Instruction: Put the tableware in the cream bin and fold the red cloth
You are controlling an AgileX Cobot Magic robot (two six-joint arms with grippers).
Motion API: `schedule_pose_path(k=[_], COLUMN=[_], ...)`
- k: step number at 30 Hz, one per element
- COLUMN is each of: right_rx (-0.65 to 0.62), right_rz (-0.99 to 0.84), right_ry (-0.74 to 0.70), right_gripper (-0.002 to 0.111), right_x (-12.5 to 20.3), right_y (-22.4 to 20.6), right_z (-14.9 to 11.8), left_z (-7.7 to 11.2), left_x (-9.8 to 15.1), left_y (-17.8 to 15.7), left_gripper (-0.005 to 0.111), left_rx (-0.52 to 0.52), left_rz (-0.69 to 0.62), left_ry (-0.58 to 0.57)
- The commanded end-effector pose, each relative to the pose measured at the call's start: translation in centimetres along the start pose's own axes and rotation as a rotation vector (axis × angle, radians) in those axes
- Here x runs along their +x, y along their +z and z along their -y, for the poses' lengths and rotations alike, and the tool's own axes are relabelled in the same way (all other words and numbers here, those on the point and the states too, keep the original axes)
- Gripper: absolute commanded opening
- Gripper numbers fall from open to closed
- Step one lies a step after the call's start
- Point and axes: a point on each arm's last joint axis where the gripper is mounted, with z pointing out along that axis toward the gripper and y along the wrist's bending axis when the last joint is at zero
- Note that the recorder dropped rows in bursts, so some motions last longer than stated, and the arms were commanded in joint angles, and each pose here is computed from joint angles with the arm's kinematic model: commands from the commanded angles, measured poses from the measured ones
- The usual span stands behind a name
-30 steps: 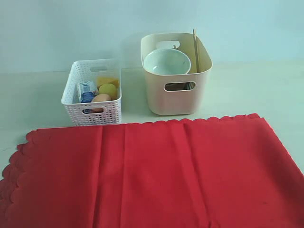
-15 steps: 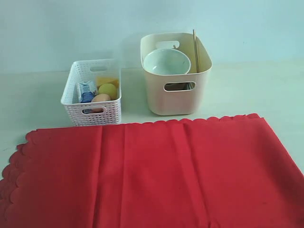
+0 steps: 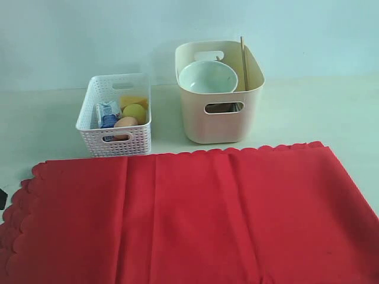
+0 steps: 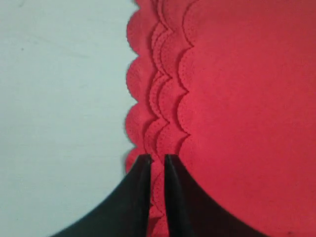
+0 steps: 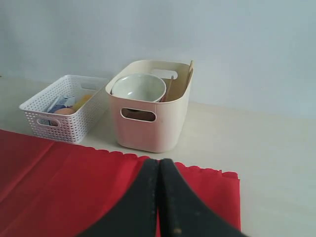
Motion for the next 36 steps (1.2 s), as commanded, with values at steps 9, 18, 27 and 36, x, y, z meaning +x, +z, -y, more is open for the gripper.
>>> schedule_pose_path(k=[9, 18, 27, 36], right_rx=[0.002, -0.013, -0.014, -0.017], right_rz=[0.008, 0.010, 0.009, 0.030], right_ry=[0.005, 0.026, 0.026, 0.028], right_gripper=[0.000, 0.000, 0.000, 0.000], right_x=[0.1, 0.1, 0.1, 0.1], right_y=[0.0, 0.0, 0.0, -0.3], right_z=[0.0, -0.1, -0.1, -0.2], left_z=[0.2, -2.0, -2.3, -2.4], left_x=[-1.1, -2.1, -2.4, -3.1], left_y=[4.1, 4.3, 6.3, 7.9], left_gripper=[0.061, 0.061, 0.061, 0.061], left_rx=[0.142, 0.223, 0.203, 0.210], left_rz=[-0.150, -0.097, -0.127, -0.181], left_ry=[-0.043, -0.154, -0.154, -0.136])
